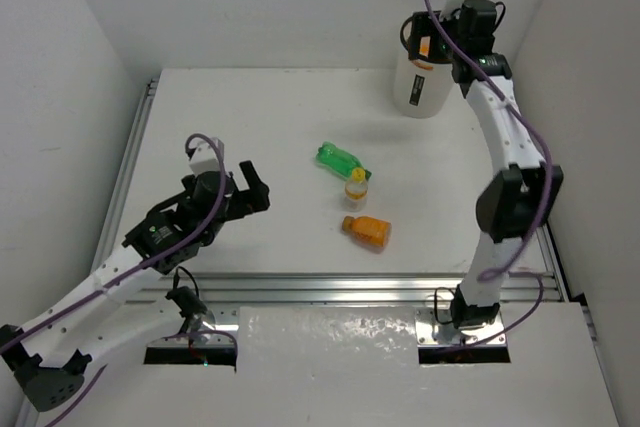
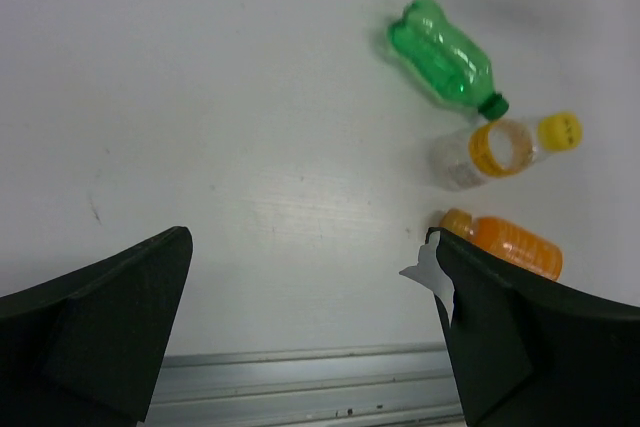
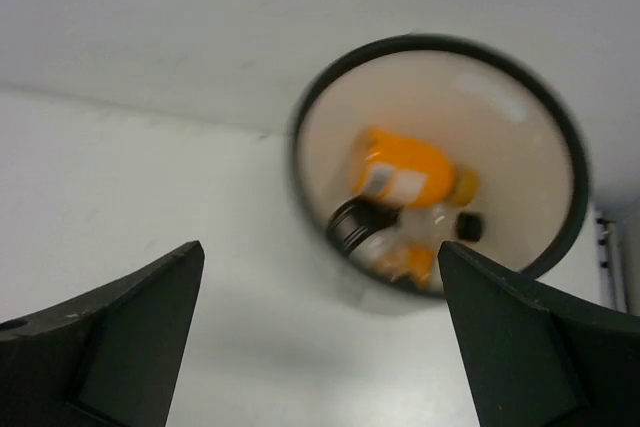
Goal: Put the plastic bottles in the bin
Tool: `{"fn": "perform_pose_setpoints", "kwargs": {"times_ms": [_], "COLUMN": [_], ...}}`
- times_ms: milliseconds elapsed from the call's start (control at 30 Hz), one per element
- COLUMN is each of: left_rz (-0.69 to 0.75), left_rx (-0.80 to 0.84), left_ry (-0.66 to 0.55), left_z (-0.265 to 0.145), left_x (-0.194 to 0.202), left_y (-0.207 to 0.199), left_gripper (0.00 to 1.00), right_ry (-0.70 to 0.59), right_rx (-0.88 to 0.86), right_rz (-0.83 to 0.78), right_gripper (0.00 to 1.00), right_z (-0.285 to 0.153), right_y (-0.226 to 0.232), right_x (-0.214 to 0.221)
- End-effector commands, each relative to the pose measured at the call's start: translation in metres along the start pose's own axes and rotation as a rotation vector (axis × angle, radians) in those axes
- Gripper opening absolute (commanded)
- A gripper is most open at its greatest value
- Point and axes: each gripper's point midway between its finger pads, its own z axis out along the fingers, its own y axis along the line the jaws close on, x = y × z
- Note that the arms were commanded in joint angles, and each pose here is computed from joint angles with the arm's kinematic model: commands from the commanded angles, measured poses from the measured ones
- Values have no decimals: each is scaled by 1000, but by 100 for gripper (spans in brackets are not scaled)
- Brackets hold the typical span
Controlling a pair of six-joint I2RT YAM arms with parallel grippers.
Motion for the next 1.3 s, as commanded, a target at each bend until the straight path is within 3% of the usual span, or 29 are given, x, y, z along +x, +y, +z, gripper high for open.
{"fn": "perform_pose_setpoints", "kwargs": {"times_ms": [0, 33, 67, 100, 133, 233, 300, 333, 500, 700, 967, 1133, 1267], "left_rz": [71, 61, 44, 46, 45, 14, 0, 2, 13, 22, 21, 14, 7], "left_rx": [-137, -160, -132, -121, -115, -119, -70, -55, 4, 20, 76, 87, 90], "left_ry": [-108, -134, -150, -142, -145, -170, -193, -194, -185, -179, -198, -209, -218], "left_z": [-17, -18, -19, -19, -19, -26, -32, -32, -34, -35, -41, -44, -47], "left_x": [-31, -34, -36, -33, -32, -37, -41, -40, -38, -37, -40, -42, -44], "left_y": [28, 34, 30, 30, 30, 35, 31, 29, 20, 18, 12, 12, 13], "left_gripper": [100, 100, 100, 100, 100, 100, 100, 100, 100, 100, 100, 100, 100], "right_ry": [123, 127, 267, 318, 369, 554, 543, 597, 554, 638, 659, 759, 765], "right_rx": [-368, -448, -446, -378, -407, -431, -494, -507, -447, -468, -582, -644, -703], "right_rz": [-100, -188, -251, -265, -287, -350, -370, -399, -655, -697, -704, -707, -718], "right_gripper": [99, 99, 99, 99, 99, 99, 99, 99, 99, 99, 97, 83, 51], "right_z": [-135, -173, -195, -202, -221, -264, -285, -292, -281, -279, -271, -293, -317], "right_y": [103, 140, 164, 149, 173, 181, 193, 193, 193, 195, 216, 226, 245], "right_x": [-20, -19, 24, 37, 53, 133, 150, 176, 239, 286, 326, 348, 354]}}
